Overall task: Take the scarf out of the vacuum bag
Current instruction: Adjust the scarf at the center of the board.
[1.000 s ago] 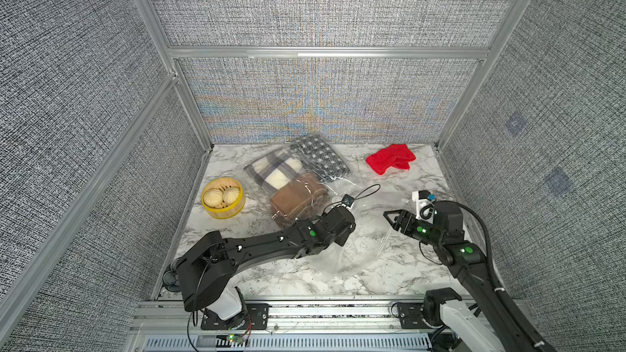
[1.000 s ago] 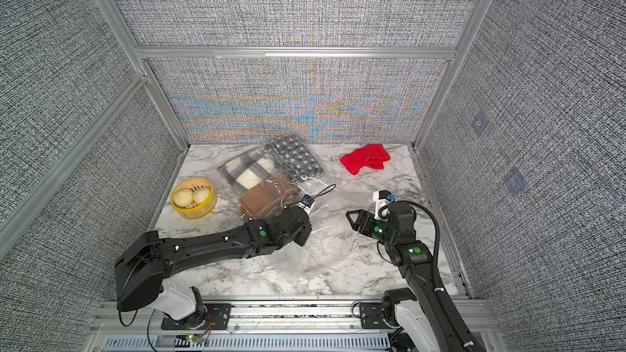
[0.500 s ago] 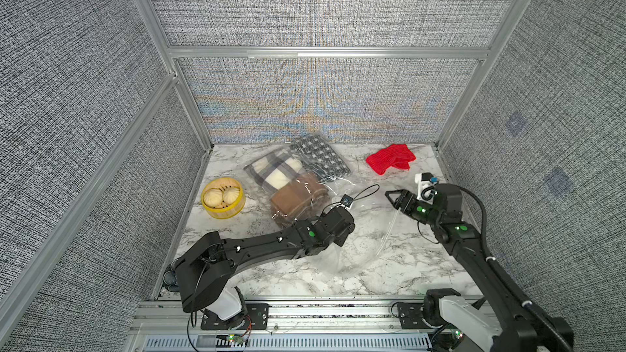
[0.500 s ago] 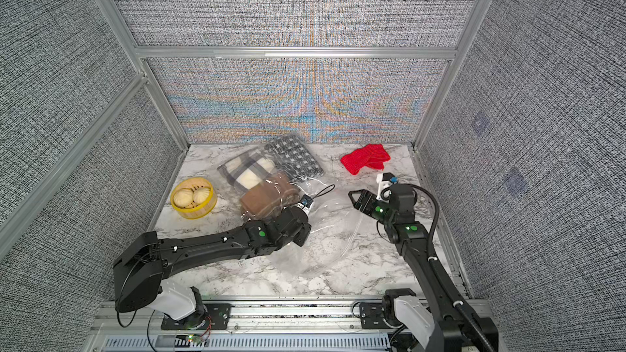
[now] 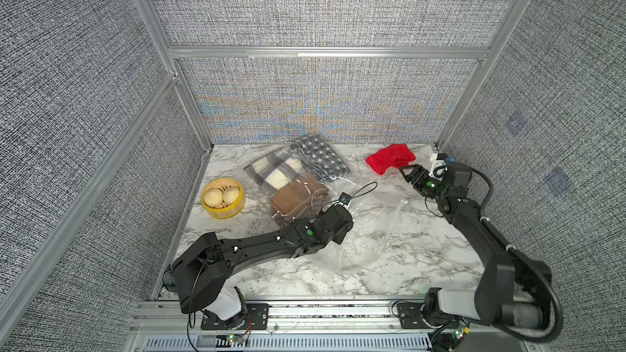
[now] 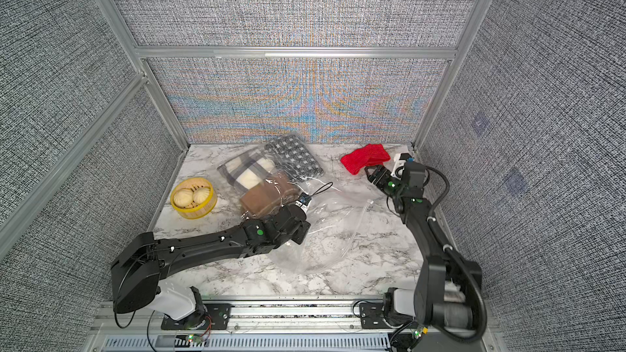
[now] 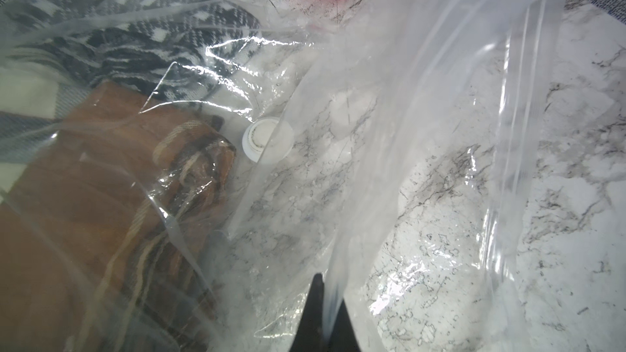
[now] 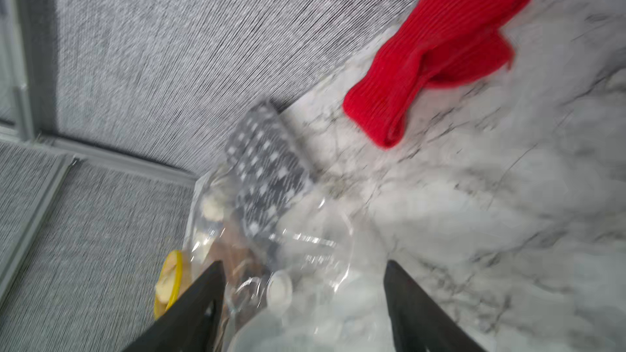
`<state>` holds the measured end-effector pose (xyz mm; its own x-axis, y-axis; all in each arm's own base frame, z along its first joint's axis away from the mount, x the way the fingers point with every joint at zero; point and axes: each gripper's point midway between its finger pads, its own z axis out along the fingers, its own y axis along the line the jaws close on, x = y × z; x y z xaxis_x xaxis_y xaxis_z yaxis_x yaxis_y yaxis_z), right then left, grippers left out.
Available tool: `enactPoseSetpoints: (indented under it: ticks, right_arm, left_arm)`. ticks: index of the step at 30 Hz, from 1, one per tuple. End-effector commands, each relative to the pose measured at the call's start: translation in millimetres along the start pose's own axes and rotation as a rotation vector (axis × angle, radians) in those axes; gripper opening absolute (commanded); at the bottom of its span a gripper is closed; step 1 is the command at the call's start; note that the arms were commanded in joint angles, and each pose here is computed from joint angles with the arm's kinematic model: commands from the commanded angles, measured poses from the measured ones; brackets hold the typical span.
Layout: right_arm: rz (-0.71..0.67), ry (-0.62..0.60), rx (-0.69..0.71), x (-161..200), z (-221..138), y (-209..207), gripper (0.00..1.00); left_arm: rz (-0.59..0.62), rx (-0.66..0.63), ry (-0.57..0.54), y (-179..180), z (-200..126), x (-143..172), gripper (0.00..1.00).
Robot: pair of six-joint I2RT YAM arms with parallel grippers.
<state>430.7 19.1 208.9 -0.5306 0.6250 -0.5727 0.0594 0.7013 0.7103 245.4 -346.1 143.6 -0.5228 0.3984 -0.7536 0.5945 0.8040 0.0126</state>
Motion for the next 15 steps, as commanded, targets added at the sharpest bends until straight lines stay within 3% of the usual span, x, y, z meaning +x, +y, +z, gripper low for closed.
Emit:
enactPoseSetpoints:
  ticks: [1,5,9,15]
  right_arm:
    - [0.071,-0.081,0.059,-49.2,31.0,-24.1,0.74]
    - [0.054,-0.112,0.201,-88.5,82.0,-58.8,0.74]
    - [0.067,-0.107,0.208,-116.1,122.4,-84.4,0.72]
    - [0.013,-0.125,0.293,-139.2,152.1,-117.3,0.74]
  left_arm:
    - [0.001,-0.023,-0.016,5.2,-1.8,-6.6,0.05]
    - [0.006,-0.032,-0.014,6.5,1.4,-8.8,0.03]
    - [0.003,0.011,-0.024,-1.5,2.4,-12.9,0.02]
    - [0.013,0.064,-0.010,-14.3,16.6,-7.0,0.00]
